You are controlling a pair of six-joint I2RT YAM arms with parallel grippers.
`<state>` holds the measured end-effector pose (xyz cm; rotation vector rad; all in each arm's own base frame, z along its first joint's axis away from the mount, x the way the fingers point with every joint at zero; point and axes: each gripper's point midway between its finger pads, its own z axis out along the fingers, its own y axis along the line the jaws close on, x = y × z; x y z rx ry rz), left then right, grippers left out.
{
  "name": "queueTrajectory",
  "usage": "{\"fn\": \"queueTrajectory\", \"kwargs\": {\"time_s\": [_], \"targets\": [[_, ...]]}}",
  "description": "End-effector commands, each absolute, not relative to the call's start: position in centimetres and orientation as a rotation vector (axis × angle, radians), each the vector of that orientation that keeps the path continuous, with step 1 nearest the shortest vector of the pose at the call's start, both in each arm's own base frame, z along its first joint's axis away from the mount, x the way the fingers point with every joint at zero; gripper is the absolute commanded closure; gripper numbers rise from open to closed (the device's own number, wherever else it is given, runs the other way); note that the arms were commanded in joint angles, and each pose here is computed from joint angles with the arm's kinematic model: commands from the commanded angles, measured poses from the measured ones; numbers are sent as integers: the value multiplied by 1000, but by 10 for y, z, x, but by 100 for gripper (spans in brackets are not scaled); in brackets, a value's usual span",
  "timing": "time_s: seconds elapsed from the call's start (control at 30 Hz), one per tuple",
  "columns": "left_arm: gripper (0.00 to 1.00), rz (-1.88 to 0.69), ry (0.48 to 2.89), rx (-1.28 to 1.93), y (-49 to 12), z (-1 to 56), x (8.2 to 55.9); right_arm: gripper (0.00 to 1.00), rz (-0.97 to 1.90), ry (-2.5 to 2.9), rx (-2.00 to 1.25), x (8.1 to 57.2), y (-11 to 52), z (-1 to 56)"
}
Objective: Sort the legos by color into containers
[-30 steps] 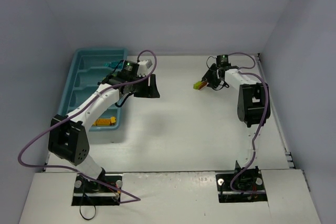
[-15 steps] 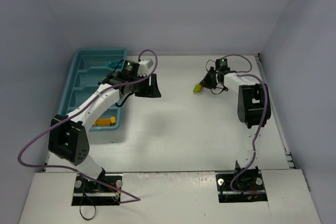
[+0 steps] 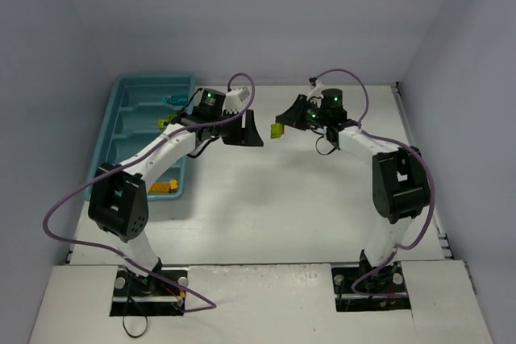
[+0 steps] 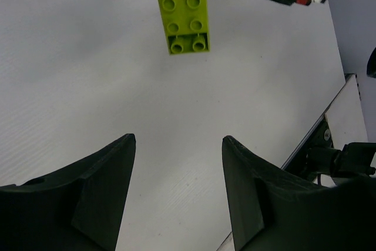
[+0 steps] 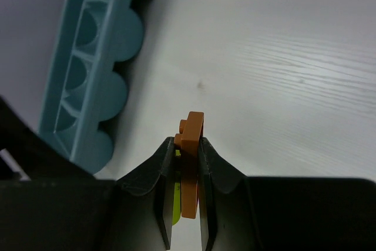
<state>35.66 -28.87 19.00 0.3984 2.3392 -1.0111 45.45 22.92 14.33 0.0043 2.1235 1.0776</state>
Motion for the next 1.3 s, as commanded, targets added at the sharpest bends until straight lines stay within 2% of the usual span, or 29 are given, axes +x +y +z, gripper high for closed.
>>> {"fn": "queueTrajectory", "kwargs": {"time_s": [0.0,0.67,1.0,1.1,1.27], "targets": [[45,-1103,2199,443,-311,234,365,100,1179,1912,-216,442,256,201],[45,-1040,2269,301,-325,208,396,100,1206,1874,-323,421,279,214],[46,-1086,2219,329,-335,217,403,100,1227,1879,-347,415,283,212],[47,-1109,2225,329,-338,214,401,100,1229,1880,-349,415,284,210],[58,-1116,2245,326,-338,207,399,100,1235,1879,-357,415,285,210]]}}
